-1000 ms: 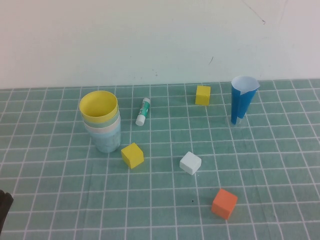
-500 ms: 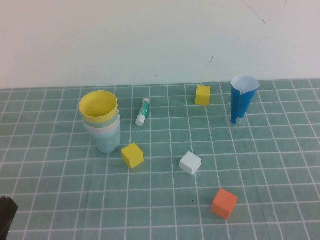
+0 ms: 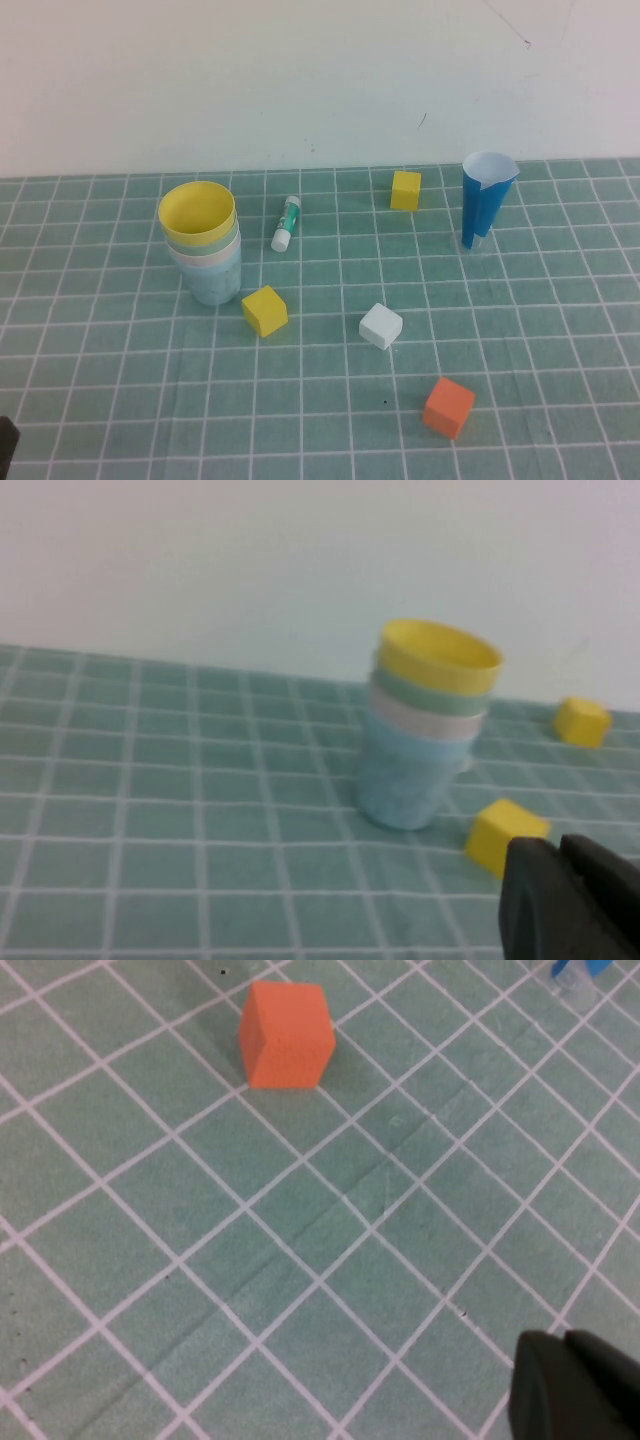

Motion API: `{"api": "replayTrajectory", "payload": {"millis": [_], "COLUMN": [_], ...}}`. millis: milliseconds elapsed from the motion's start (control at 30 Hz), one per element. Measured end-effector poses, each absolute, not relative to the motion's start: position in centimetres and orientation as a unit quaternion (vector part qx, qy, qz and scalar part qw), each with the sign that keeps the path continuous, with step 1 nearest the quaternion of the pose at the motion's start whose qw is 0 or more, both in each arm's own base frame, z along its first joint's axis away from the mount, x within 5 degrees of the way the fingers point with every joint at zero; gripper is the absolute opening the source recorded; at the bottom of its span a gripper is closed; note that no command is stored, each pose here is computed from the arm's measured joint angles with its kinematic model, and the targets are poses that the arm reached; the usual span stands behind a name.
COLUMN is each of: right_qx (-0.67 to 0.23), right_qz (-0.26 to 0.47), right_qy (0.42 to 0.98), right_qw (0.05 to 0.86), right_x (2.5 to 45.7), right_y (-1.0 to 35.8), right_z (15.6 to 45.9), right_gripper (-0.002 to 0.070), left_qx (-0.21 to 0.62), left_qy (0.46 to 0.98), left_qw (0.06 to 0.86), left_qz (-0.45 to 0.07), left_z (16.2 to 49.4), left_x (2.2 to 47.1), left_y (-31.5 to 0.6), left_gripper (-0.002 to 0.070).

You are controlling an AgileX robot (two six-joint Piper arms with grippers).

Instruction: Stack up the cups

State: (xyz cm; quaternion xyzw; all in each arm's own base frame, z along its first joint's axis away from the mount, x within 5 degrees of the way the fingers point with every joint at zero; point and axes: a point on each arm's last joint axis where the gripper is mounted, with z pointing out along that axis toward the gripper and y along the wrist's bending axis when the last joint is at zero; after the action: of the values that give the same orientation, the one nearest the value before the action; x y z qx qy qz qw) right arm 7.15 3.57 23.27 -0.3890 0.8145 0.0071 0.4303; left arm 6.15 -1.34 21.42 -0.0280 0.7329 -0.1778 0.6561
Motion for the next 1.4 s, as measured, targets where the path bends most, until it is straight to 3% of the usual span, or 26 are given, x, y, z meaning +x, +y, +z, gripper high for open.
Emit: {"api": "replayTrajectory", "payload": {"millis": [133,267,400,567,1400], "right_qx": [-0.389,-0.389,-0.388,-0.388,-0.388], "right_qz": [0.007,0.007,0.008,0.008,0.008], "right_qy": [0.815,0.815,0.815,0.815,0.815], "right_qw": [0.43,0.43,0.43,0.429,0.429], "right_x": [7.2,7.2,7.2,7.1,7.1], "right_y": [3.6,3.6,3.6,3.6,3.6], "right_z": [23.3,23.3,23.3,23.3,23.3], "right_gripper": [-0.0001,-0.0001,-0.0001,-0.0001,-0.0001], "left_qx": [-0.039,-0.071,-0.069,-0.033,0.007], "left_qy": [0.742,0.743,0.785,0.792,0.794], "left_qw": [0.655,0.649,0.601,0.6,0.603], "left_qz": [-0.137,-0.148,-0.133,-0.105,-0.072], "left_z": [19.9,19.0,17.8,17.7,17.6], "left_x": [6.2,5.7,5.3,5.3,5.3], "left_y": [-0.9,-0.7,-0.7,-0.8,-0.8], "left_gripper": [-0.0002,-0.0002,-0.0002,-0.0002,-0.0002]}}
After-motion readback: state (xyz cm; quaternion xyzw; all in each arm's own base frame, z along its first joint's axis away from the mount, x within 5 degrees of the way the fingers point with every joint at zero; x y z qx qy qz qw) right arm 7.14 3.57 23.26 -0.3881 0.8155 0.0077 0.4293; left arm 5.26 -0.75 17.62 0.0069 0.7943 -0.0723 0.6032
